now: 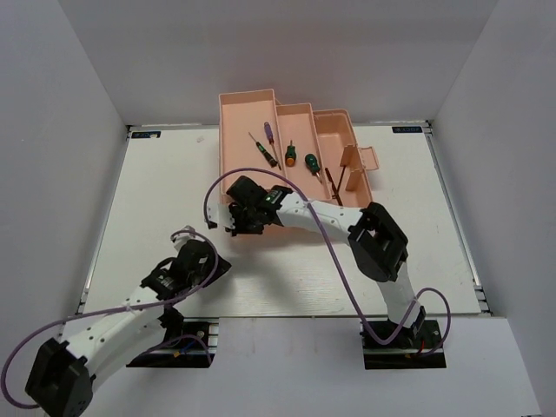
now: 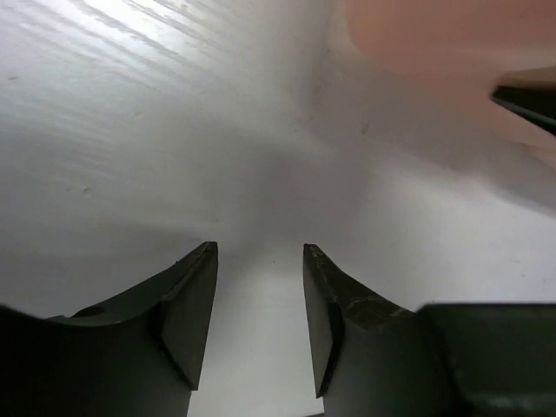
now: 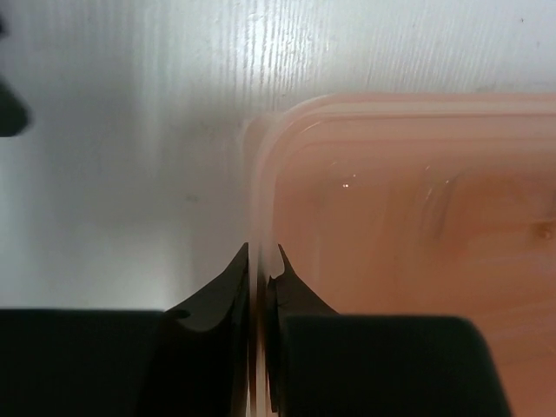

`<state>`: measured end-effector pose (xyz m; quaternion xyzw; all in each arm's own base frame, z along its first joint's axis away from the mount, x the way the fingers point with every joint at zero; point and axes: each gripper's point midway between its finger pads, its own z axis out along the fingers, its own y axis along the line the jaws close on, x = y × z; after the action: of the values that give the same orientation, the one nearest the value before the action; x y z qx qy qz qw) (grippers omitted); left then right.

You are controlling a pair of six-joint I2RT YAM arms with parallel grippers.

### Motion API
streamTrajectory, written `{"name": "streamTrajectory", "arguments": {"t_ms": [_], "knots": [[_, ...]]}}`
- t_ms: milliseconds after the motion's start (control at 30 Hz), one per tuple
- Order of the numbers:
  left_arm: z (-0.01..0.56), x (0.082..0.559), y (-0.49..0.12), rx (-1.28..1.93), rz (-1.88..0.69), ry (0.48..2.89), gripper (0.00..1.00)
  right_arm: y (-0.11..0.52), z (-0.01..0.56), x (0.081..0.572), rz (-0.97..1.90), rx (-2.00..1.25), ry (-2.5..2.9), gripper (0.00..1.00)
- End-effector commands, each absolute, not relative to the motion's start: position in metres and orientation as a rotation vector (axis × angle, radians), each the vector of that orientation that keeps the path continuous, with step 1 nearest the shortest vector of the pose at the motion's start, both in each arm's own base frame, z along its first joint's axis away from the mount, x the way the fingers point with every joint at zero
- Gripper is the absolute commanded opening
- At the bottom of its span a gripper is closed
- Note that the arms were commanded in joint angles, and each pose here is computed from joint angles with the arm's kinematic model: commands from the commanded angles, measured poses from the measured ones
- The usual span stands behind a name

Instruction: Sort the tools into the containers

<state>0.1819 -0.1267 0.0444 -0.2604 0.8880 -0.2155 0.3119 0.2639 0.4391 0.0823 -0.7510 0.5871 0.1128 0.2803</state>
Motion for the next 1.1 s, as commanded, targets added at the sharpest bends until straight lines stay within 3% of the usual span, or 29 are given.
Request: {"name": "streamTrajectory", "arguments": {"t_ms": [0, 167, 500, 667, 800, 1067], "knots": [[0.058, 0.207, -0.151, -0.553, -0.692, 2.258, 0.55, 0.457, 0.213, 0.266, 0.341, -1.835, 1.324, 0.0], [0.05, 0.222, -0.158, -0.451, -0.65, 2.266, 0.6, 0.446, 0.247, 0.26, 0.391, -1.763, 1.333, 0.0], [0.052, 0.258, -0.159, -0.398, -0.685, 2.116, 0.55, 0.423, 0.285, 0.252, 0.434, -1.673, 1.351, 0.0], [0.076, 0.273, -0.157, -0.436, -0.821, 1.92, 0.65, 0.408, 0.278, 0.25, 0.436, -1.67, 1.376, 0.0], [0.088, 0.289, -0.153, -0.478, -0.874, 1.823, 0.83, 0.404, 0.272, 0.249, 0.468, -1.659, 1.41, 0.0], [0.119, 0.349, -0.171, -0.544, -1.092, 1.696, 0.83, 0.399, 0.254, 0.236, 0.528, -1.67, 1.453, 0.0]]}}
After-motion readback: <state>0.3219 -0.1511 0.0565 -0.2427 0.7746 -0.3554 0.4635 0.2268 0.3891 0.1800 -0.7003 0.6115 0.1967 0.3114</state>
